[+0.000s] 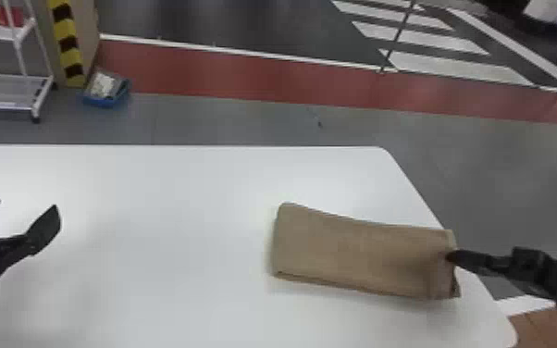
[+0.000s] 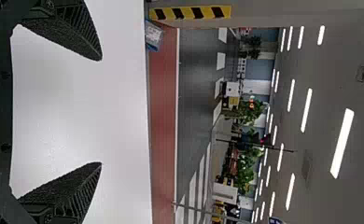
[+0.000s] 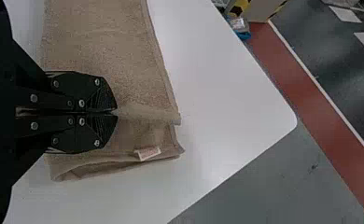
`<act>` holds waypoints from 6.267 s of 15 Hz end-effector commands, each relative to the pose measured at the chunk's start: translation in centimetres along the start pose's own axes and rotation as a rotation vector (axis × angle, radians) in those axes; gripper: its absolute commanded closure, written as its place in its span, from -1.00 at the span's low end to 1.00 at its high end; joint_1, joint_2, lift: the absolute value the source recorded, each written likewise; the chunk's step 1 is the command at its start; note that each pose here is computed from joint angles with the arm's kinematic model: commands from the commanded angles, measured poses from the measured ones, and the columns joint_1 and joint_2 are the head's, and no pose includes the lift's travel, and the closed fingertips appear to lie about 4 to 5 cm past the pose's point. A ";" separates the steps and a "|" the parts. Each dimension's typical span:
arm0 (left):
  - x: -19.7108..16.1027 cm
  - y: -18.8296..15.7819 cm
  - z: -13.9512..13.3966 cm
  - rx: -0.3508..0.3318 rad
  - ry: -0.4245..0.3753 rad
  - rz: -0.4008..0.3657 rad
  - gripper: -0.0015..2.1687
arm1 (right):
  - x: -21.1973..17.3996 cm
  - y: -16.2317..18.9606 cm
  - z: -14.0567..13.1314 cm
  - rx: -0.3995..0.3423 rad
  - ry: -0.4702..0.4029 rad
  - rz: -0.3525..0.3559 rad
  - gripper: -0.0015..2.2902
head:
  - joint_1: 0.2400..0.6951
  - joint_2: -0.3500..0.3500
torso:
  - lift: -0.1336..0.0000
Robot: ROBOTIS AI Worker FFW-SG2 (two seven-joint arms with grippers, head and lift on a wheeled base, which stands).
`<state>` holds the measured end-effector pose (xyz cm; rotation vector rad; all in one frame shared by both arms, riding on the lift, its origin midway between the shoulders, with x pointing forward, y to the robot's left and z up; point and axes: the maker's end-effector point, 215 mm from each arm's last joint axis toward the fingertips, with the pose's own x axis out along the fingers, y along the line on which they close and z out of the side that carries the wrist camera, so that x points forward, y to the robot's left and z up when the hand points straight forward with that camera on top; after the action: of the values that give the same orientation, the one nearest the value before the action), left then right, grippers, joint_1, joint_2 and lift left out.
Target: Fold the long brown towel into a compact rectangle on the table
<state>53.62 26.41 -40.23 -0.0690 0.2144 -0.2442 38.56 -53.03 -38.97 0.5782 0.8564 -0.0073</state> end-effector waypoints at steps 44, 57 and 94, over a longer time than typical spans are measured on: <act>-0.4 0.6 -0.8 0.007 0.018 0.006 -0.93 | -3.5 5.3 7.5 -0.029 -0.191 0.132 0.29 | 1.00 -0.91 | -0.85; -1.0 2.0 -1.1 0.007 0.021 0.025 -0.93 | 6.1 18.2 0.4 -0.203 -0.002 0.249 0.29 | 1.00 -0.33 | -0.85; -1.4 2.2 -0.5 0.008 0.012 0.021 -0.93 | 8.4 33.1 -16.1 -0.457 0.245 0.591 -0.94 | 1.00 0.52 | -0.85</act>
<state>52.55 29.03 -40.70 -0.0571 0.2263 -0.2227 39.76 -14.64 -37.76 0.3854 0.8875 0.8021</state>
